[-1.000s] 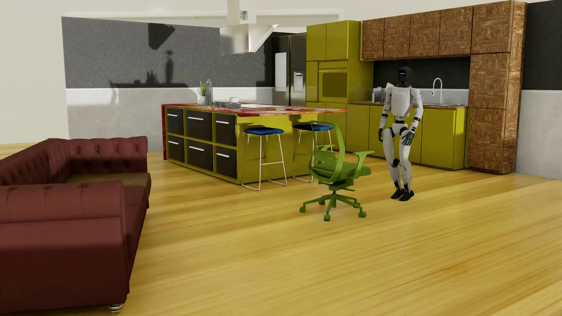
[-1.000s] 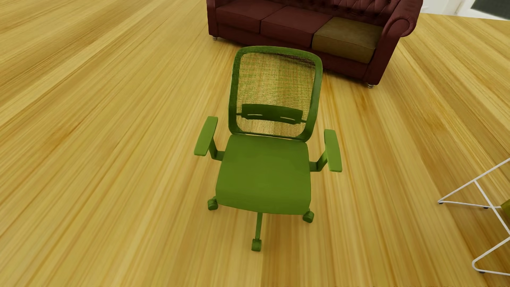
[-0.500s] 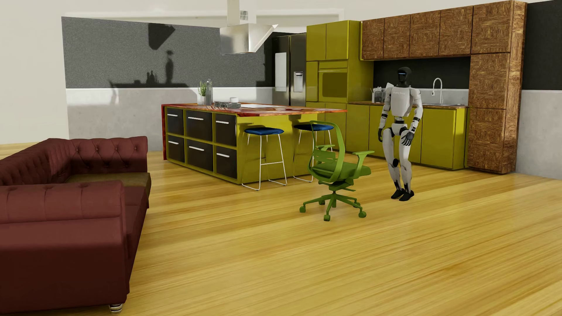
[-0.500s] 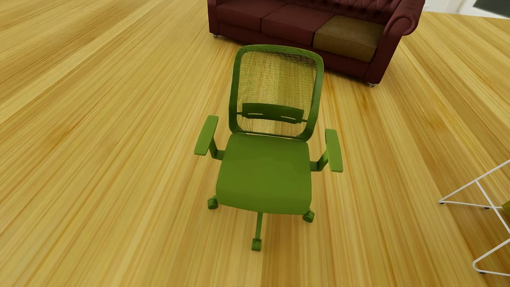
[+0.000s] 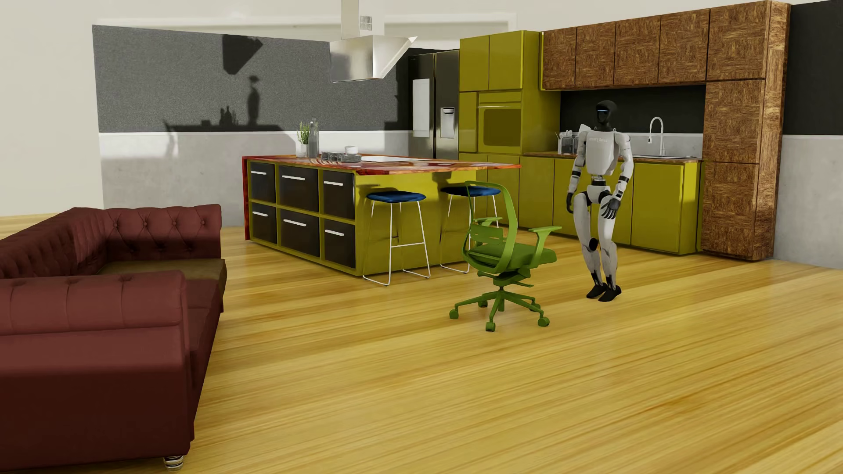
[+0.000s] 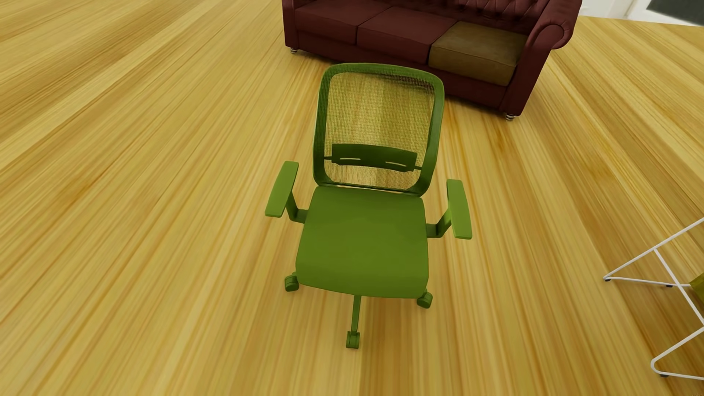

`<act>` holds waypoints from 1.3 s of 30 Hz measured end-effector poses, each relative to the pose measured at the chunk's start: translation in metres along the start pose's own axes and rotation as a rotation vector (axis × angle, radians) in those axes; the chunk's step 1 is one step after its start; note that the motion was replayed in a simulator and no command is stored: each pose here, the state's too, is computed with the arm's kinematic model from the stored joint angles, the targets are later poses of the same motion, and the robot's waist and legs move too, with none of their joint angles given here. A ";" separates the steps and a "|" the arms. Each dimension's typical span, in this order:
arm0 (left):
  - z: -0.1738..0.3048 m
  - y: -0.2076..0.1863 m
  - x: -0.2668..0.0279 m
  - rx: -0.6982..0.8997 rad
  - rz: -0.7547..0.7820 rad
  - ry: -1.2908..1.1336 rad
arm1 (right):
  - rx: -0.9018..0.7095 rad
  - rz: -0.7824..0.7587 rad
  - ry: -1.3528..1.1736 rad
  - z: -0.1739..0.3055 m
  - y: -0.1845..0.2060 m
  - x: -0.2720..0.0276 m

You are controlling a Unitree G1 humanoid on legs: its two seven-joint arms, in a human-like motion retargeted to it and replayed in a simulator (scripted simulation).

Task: Stand still

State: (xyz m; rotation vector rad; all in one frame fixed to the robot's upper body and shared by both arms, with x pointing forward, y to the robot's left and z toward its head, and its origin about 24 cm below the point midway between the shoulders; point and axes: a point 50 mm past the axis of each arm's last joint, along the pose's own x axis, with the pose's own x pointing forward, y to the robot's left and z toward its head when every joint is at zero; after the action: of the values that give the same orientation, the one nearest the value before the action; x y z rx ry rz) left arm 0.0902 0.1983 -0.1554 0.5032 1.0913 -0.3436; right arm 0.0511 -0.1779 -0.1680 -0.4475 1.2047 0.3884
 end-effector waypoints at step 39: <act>0.001 -0.001 0.000 0.011 -0.004 -0.002 | -0.022 0.007 -0.006 0.001 0.001 0.000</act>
State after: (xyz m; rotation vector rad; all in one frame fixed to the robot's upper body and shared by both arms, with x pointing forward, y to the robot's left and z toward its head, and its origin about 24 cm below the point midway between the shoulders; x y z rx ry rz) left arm 0.0908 0.1973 -0.1555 0.5100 1.0896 -0.3537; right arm 0.0520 -0.1767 -0.1677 -0.4616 1.1975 0.4090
